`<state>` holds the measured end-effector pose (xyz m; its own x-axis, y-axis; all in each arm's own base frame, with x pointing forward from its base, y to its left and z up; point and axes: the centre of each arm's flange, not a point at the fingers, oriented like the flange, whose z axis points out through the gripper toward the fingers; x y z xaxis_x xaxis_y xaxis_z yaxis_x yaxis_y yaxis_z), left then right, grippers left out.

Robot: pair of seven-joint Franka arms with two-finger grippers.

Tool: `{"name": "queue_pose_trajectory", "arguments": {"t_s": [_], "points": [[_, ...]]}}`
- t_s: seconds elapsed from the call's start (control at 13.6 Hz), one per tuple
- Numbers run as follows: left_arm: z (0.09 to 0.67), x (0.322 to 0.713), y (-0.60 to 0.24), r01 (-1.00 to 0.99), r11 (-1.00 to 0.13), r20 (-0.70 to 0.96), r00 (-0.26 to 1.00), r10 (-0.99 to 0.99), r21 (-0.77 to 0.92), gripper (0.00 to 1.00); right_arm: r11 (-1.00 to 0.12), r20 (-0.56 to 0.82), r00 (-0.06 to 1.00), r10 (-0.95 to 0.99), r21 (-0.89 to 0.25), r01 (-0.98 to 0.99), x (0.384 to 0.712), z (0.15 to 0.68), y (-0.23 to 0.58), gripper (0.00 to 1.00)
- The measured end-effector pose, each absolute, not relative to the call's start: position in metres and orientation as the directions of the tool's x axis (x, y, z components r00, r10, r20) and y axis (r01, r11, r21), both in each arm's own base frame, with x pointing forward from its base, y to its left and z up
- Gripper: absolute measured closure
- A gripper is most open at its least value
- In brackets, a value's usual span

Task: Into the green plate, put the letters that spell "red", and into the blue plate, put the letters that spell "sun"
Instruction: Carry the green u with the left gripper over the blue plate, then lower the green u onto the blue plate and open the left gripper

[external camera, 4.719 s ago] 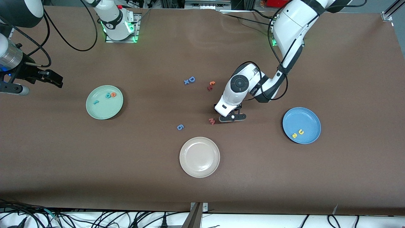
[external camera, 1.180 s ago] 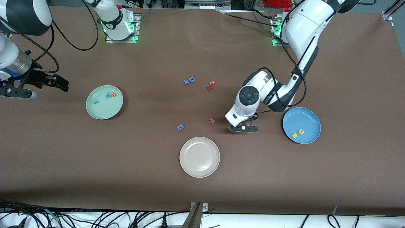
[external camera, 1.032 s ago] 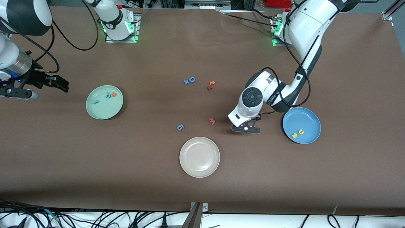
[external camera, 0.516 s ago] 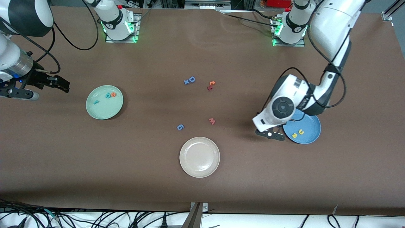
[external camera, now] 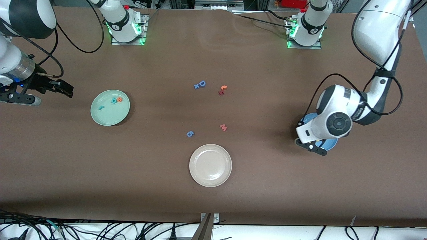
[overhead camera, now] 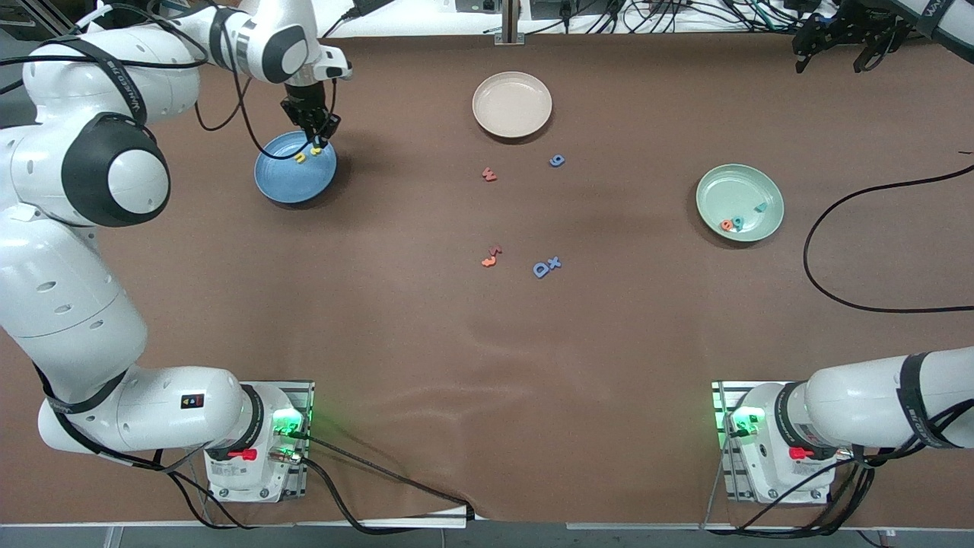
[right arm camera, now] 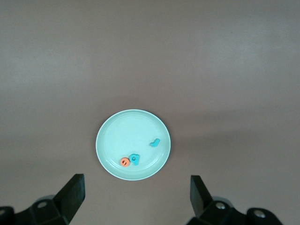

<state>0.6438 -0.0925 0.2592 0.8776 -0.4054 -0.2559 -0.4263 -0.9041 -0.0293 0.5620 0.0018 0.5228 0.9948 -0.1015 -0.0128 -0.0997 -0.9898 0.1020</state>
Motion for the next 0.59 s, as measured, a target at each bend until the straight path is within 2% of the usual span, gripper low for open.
{"name": "queue_pose_trajectory", "arguments": {"t_s": [0.44,0.52,0.59], "points": [[0.257,0.647,-0.058,-0.454,-0.891,-0.261,0.860,-0.438,-0.004,0.68,-0.990,-0.013,0.995,-0.102,0.102,-0.100,0.562,0.523,0.002,0.00],[0.255,0.647,-0.055,-0.455,-0.890,-0.263,0.859,-0.439,-0.002,0.63,-0.990,-0.012,0.995,-0.102,0.102,-0.100,0.562,0.523,0.002,0.00],[0.253,0.647,-0.053,-0.456,-0.890,-0.266,0.858,-0.440,0.001,0.63,-0.990,-0.011,0.995,-0.102,0.101,-0.100,0.562,0.523,0.002,0.00]]}}
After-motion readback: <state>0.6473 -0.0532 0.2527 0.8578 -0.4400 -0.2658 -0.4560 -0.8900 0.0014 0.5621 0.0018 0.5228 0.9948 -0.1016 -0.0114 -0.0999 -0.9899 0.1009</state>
